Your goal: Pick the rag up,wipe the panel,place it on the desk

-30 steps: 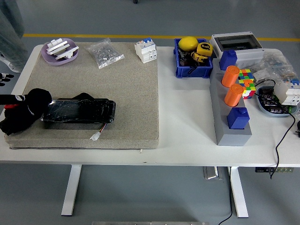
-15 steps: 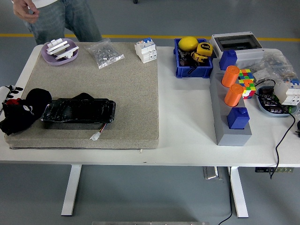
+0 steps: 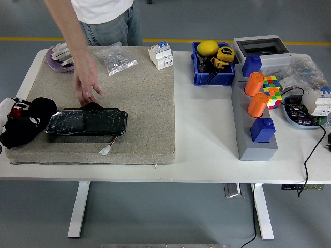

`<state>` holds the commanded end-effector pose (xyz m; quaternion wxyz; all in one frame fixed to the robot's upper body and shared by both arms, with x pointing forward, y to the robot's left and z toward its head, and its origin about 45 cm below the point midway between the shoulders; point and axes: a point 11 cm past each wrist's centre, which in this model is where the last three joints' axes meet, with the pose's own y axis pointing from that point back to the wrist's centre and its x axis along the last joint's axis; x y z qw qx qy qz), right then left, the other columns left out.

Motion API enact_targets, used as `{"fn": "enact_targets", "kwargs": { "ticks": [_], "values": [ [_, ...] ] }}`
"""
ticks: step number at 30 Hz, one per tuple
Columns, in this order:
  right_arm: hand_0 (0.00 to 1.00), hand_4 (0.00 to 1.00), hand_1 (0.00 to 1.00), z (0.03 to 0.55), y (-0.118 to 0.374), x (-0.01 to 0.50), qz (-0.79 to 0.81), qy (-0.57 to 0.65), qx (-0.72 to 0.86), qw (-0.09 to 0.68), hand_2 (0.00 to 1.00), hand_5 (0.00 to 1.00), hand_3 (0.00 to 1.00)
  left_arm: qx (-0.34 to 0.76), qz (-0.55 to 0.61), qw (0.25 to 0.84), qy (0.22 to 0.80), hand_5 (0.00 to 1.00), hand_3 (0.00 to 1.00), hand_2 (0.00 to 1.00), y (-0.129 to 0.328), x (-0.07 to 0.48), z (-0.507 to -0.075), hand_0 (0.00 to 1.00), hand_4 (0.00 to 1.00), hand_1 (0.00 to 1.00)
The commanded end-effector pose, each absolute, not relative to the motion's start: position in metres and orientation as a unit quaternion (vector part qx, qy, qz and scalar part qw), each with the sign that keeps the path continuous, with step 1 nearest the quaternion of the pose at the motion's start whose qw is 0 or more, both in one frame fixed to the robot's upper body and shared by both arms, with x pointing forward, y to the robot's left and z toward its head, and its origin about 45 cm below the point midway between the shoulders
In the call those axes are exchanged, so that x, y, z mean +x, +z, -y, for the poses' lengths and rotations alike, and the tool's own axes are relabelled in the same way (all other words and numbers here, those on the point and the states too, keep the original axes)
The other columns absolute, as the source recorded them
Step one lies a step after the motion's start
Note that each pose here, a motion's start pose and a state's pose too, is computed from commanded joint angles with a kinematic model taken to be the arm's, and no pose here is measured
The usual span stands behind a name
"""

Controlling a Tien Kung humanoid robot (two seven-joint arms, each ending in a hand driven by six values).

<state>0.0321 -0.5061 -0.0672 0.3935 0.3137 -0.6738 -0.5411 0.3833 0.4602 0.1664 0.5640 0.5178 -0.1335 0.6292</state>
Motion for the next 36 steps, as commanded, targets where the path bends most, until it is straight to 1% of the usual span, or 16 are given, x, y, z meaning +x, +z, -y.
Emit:
{"fn": "enact_targets", "kwargs": {
  "ticks": [5, 6, 11, 12, 17, 18, 23, 24, 29, 30, 35, 36],
  "values": [
    [0.881, 0.998, 0.796, 0.5072, -0.0665, 0.0337, 0.676, -0.539, 0.315, 0.393, 0.78, 0.998, 0.783, 0.52, 0.132, 0.559, 0.631, 0.248, 0.643, 0.754, 0.1642, 0.3822, -0.4639, 0.547, 0.84, 0.699],
    [0.881, 0.998, 0.795, 0.5073, -0.0664, 0.0338, 0.676, -0.538, 0.314, 0.393, 0.779, 0.998, 0.784, 0.521, 0.132, 0.559, 0.632, 0.235, 0.63, 0.745, 0.1638, 0.3819, -0.4646, 0.502, 0.813, 0.657],
    [0.881, 0.998, 0.795, 0.5078, -0.0661, 0.034, 0.676, -0.537, 0.315, 0.394, 0.779, 0.998, 0.784, 0.525, 0.13, 0.555, 0.632, 0.235, 0.63, 0.745, 0.1612, 0.3804, -0.4674, 0.502, 0.813, 0.657],
    [0.881, 0.998, 0.791, 0.508, -0.066, 0.034, 0.676, -0.537, 0.315, 0.394, 0.779, 0.998, 0.783, 0.525, 0.13, 0.555, 0.632, 0.193, 0.608, 0.716, 0.1609, 0.3803, -0.4675, 0.449, 0.767, 0.572],
    [0.881, 0.998, 0.791, 0.5083, -0.0658, 0.0347, 0.678, -0.536, 0.314, 0.392, 0.779, 0.998, 0.783, 0.528, 0.132, 0.553, 0.631, 0.193, 0.608, 0.716, 0.1601, 0.381, -0.4675, 0.449, 0.767, 0.572],
    [0.881, 0.998, 0.79, 0.5082, -0.0659, 0.0348, 0.678, -0.537, 0.314, 0.392, 0.777, 0.998, 0.783, 0.527, 0.134, 0.553, 0.631, 0.168, 0.597, 0.67, 0.1603, 0.3813, -0.4674, 0.406, 0.719, 0.502],
    [0.881, 0.998, 0.79, 0.508, -0.0659, 0.0358, 0.679, -0.536, 0.314, 0.39, 0.777, 0.998, 0.783, 0.524, 0.142, 0.55, 0.634, 0.168, 0.597, 0.67, 0.1614, 0.3835, -0.4671, 0.406, 0.719, 0.502],
    [0.88, 0.998, 0.788, 0.5081, -0.0658, 0.0362, 0.679, -0.536, 0.315, 0.39, 0.778, 0.998, 0.783, 0.525, 0.143, 0.549, 0.634, 0.163, 0.577, 0.616, 0.1613, 0.3837, -0.4672, 0.358, 0.678, 0.387],
    [0.88, 0.998, 0.788, 0.5079, -0.0658, 0.0374, 0.681, -0.536, 0.315, 0.388, 0.778, 0.998, 0.783, 0.527, 0.152, 0.543, 0.636, 0.163, 0.577, 0.616, 0.1616, 0.3845, -0.4674, 0.358, 0.678, 0.387],
    [0.878, 0.998, 0.788, 0.5079, -0.0658, 0.0376, 0.681, -0.535, 0.315, 0.388, 0.777, 0.998, 0.783, 0.527, 0.152, 0.543, 0.636, 0.049, 0.563, 0.572, 0.1614, 0.3845, -0.4676, 0.321, 0.523, 0.233],
    [0.878, 0.998, 0.788, 0.508, -0.0656, 0.0386, 0.682, -0.535, 0.315, 0.386, 0.777, 0.998, 0.783, 0.531, 0.16, 0.536, 0.637, 0.049, 0.563, 0.572, 0.1614, 0.3842, -0.4686, 0.321, 0.523, 0.233],
    [0.877, 0.998, 0.787, 0.5081, -0.0656, 0.0389, 0.682, -0.535, 0.316, 0.387, 0.775, 0.998, 0.782, 0.53, 0.162, 0.535, 0.638, 0.002, 0.52, 0.538, 0.1618, 0.3843, -0.4686, 0.285, 0.435, 0.151]
  ]
}}
